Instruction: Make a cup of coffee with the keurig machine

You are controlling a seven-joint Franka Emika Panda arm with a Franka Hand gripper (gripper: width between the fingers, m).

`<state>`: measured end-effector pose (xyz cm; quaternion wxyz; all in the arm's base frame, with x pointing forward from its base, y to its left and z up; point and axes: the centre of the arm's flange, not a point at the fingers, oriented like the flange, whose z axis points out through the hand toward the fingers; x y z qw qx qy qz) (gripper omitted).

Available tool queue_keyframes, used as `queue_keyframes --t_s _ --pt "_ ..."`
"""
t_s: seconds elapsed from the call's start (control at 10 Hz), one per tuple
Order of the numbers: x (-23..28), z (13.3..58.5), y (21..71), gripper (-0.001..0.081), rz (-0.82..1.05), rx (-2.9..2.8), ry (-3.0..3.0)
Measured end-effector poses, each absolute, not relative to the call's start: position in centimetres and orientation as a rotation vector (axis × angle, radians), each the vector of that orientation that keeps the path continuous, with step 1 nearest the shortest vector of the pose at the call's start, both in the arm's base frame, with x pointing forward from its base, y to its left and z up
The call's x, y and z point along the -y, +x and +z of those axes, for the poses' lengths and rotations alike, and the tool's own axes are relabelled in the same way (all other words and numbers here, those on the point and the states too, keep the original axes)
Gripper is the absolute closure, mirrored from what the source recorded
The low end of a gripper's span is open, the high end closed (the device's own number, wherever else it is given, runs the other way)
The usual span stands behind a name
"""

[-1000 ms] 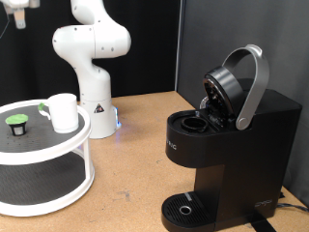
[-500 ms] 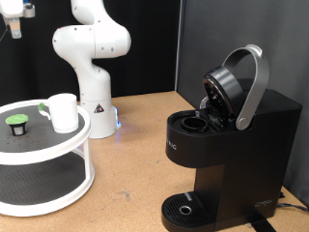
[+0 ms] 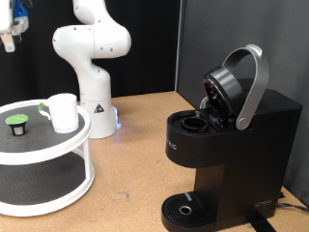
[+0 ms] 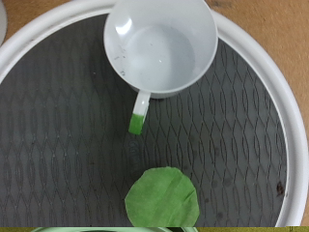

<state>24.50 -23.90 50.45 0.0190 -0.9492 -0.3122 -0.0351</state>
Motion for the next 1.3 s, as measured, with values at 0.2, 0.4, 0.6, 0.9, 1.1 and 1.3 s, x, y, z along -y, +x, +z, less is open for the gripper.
queue_keyframes --t_s 0.2,0.4,0.6,0.9,1.1,1.3 --pt "24.1 48.8 24.2 0.0001 -0.059 0.905 -2.984" --pt "24.1 48.4 24.2 0.0001 -0.043 0.917 -2.986" --pt "24.1 48.1 24.3 0.0001 -0.057 1.151 -2.892" --pt "24.0 47.2 25.6 0.0001 -0.147 1.568 -2.694" --pt "23.8 46.9 25.9 0.0001 -0.162 1.6 -2.683" --pt "23.8 46.4 25.5 0.0001 -0.142 1.763 -2.546"
